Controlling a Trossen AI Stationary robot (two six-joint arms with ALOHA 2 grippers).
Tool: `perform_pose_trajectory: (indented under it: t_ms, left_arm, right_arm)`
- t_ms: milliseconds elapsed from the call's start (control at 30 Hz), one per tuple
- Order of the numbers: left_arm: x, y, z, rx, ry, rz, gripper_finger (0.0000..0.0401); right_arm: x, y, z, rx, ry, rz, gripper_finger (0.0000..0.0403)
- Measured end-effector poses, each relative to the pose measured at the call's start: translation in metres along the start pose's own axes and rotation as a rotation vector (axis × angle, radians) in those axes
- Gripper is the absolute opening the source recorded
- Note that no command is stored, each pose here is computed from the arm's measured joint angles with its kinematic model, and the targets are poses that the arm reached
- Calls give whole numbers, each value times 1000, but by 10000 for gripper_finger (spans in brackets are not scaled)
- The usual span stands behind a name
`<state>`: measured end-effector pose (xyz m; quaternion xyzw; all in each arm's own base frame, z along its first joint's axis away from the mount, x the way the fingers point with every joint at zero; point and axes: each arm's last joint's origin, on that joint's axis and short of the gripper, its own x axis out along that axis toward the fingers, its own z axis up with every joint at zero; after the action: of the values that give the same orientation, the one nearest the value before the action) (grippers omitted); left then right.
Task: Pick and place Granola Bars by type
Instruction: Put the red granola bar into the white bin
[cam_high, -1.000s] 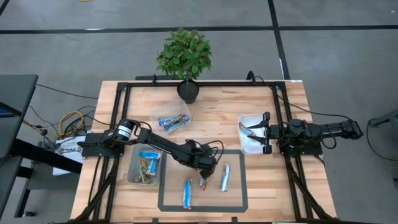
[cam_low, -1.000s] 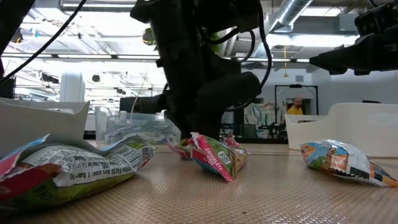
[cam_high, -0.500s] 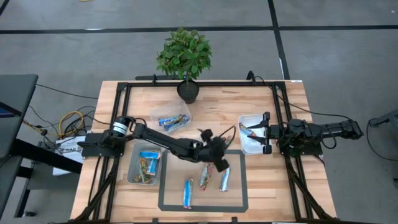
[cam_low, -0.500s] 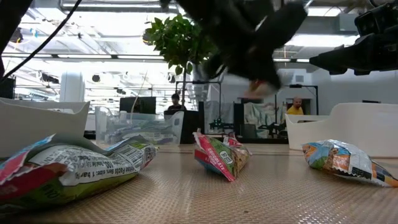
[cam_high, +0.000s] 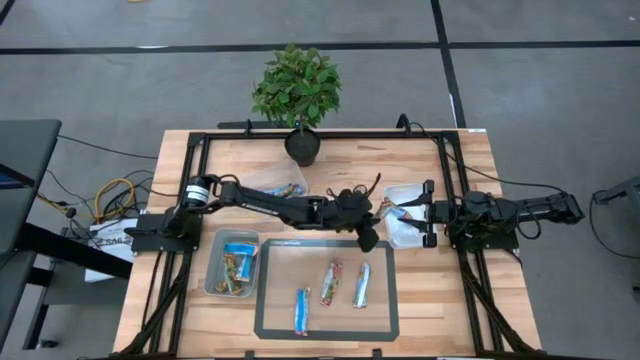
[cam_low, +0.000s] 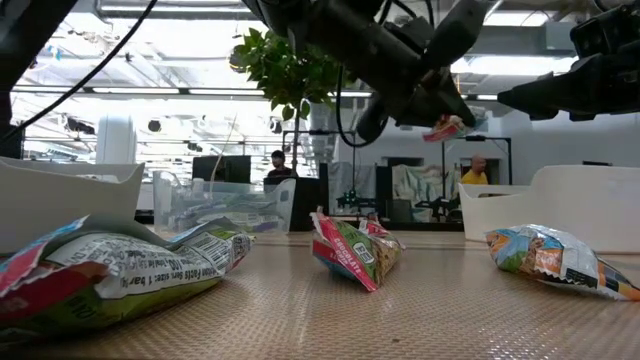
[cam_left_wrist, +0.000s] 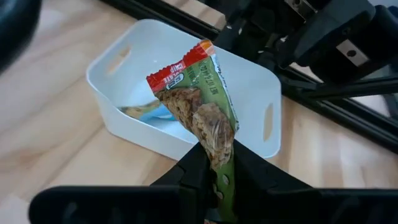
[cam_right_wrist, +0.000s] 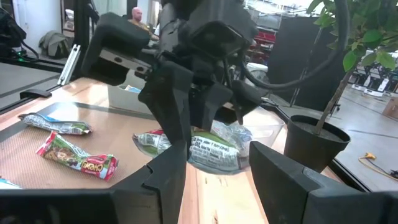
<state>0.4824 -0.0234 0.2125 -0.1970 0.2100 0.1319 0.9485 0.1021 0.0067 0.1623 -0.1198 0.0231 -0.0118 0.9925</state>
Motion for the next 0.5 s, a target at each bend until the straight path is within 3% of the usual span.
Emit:
perform_pose_trajectory:
  t_ms: [267, 500]
  left_arm:
    - [2, 10, 5, -23, 12, -22, 44]
    - [29, 4, 2, 58, 59, -52, 44]
  right_arm:
    - [0, 0, 0, 0, 0, 0, 171]
    - [0, 0, 0, 0, -2, 0, 171]
